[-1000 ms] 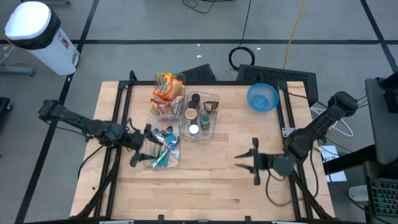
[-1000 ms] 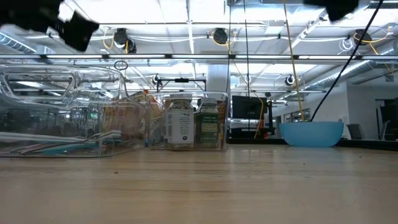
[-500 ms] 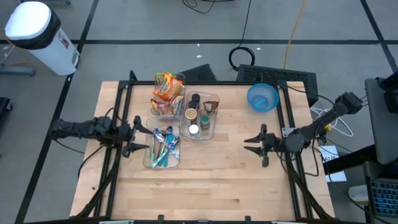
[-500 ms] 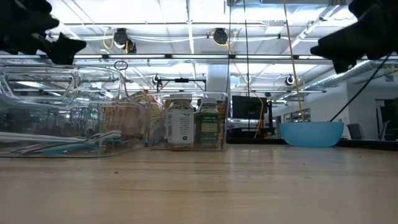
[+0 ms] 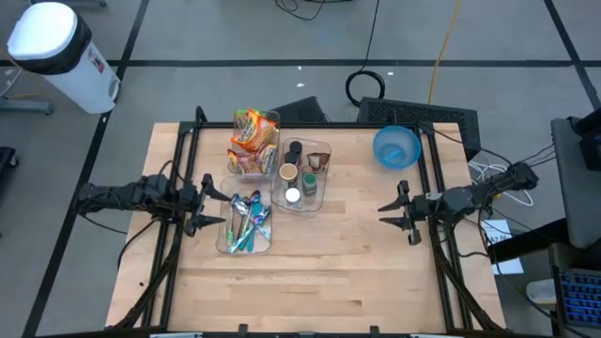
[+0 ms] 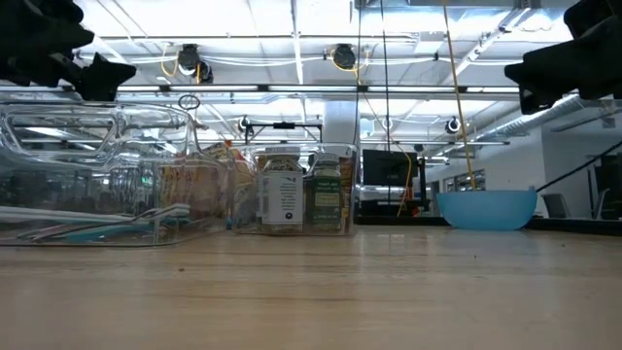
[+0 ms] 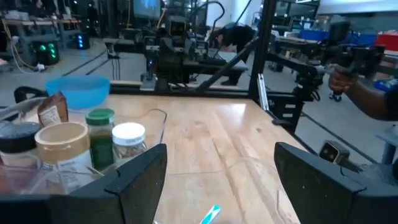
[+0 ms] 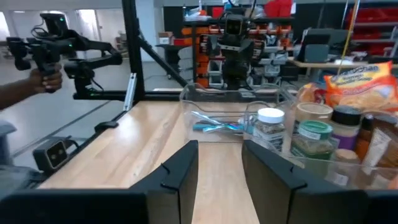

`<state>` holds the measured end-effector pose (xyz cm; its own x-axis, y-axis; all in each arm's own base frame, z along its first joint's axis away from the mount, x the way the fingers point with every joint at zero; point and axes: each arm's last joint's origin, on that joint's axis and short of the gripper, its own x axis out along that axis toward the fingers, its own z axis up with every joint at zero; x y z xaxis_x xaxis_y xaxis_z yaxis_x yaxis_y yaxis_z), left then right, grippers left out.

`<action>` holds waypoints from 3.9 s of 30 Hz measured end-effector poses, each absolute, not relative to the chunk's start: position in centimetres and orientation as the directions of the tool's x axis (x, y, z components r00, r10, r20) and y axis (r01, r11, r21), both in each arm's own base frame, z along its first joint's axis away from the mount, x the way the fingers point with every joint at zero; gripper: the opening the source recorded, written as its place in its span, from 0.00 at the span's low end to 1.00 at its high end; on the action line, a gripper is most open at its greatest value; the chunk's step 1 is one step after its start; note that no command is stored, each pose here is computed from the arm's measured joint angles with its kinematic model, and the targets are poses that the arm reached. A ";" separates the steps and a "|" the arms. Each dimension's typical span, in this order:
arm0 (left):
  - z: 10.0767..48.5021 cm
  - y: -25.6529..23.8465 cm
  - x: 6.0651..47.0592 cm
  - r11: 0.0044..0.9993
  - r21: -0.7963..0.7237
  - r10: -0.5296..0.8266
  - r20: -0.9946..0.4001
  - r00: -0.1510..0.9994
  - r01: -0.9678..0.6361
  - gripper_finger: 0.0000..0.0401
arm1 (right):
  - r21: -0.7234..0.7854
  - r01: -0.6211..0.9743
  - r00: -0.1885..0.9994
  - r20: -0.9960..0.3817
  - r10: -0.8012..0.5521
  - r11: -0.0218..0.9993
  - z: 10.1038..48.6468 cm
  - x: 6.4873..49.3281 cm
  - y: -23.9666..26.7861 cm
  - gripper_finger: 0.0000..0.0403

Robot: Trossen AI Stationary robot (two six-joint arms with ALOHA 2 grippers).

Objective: Pick & Place Food Item
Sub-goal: Return to Home Position

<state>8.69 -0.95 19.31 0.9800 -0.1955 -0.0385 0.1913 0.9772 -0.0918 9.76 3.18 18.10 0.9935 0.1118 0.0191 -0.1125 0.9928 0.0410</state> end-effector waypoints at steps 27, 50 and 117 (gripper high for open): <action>19.4 -0.9 8.7 0.985 -0.063 -0.161 -0.031 0.987 0.158 0.77 | -0.132 -0.297 0.951 0.048 0.306 0.946 17.2 9.1 3.5 0.29; 19.4 -0.9 8.7 0.985 -0.063 -0.161 -0.032 0.987 0.158 0.77 | -0.133 -0.299 0.951 0.033 0.306 0.945 17.1 9.2 3.5 0.29; 19.4 -0.9 8.7 0.985 -0.063 -0.160 -0.032 0.987 0.158 0.77 | -0.132 -0.299 0.951 0.035 0.306 0.945 17.1 9.2 3.5 0.29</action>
<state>8.72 -0.85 19.36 0.9865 -0.1603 -0.0325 0.1580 0.9854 -0.0630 9.17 3.50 17.09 0.9515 0.3057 0.0350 -0.2988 0.9451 -0.1324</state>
